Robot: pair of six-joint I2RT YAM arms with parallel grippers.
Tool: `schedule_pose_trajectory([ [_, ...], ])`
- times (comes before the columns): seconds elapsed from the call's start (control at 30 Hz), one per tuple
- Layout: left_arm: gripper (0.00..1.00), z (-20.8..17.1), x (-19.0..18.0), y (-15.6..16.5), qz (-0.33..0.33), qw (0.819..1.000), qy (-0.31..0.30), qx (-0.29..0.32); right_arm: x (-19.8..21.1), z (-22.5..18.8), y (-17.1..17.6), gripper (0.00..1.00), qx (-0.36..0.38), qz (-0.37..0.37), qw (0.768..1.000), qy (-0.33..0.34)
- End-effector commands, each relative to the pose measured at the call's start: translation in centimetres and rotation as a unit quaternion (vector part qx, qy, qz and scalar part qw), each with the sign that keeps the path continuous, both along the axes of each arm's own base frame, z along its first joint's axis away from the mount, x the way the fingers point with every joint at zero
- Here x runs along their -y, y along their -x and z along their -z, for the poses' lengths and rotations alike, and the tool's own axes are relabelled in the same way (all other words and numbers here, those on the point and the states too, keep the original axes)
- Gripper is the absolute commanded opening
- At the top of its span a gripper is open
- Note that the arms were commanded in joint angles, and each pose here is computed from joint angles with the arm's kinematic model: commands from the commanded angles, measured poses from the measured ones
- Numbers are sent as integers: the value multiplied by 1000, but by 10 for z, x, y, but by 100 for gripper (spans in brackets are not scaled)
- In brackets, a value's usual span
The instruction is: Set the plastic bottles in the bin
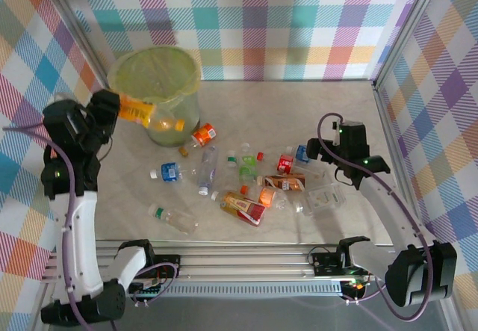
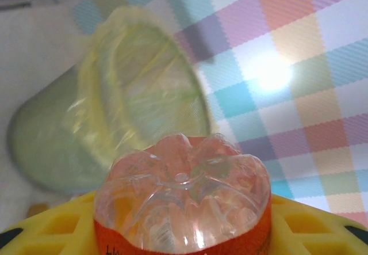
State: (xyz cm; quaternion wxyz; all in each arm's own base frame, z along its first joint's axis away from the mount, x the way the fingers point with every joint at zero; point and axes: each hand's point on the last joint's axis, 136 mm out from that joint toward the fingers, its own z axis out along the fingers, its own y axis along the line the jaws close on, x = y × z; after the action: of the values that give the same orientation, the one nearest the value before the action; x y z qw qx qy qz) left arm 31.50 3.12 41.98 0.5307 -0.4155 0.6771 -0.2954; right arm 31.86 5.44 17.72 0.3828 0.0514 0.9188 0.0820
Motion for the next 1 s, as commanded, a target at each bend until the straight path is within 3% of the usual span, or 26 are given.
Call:
schedule_pose_trajectory([
  [0.0, 43, -36, -19, -32, -24, 998, -43, 48, -1, -8, 3, 100, 6, 6, 1000, -11],
  [0.23, 42, -71, -44, -104, -52, 989, -102, 89, -7, -17, 3, 99, 6, 6, 999, -37],
  [0.43, 41, -82, -54, -148, -56, 981, -153, 109, -9, -22, 4, 100, 3, 13, 999, -53],
  [0.63, 41, -70, -35, -179, -20, 969, -233, 86, -4, -21, 4, 100, -12, 40, 998, -54],
  [0.8, 41, -39, -4, -202, 24, 948, -316, 31, -3, -20, 2, 100, -15, 51, 997, -62],
  [0.97, 41, -9, 23, -220, 72, 930, -360, 0, -3, -21, 2, 100, -17, 54, 996, -63],
])
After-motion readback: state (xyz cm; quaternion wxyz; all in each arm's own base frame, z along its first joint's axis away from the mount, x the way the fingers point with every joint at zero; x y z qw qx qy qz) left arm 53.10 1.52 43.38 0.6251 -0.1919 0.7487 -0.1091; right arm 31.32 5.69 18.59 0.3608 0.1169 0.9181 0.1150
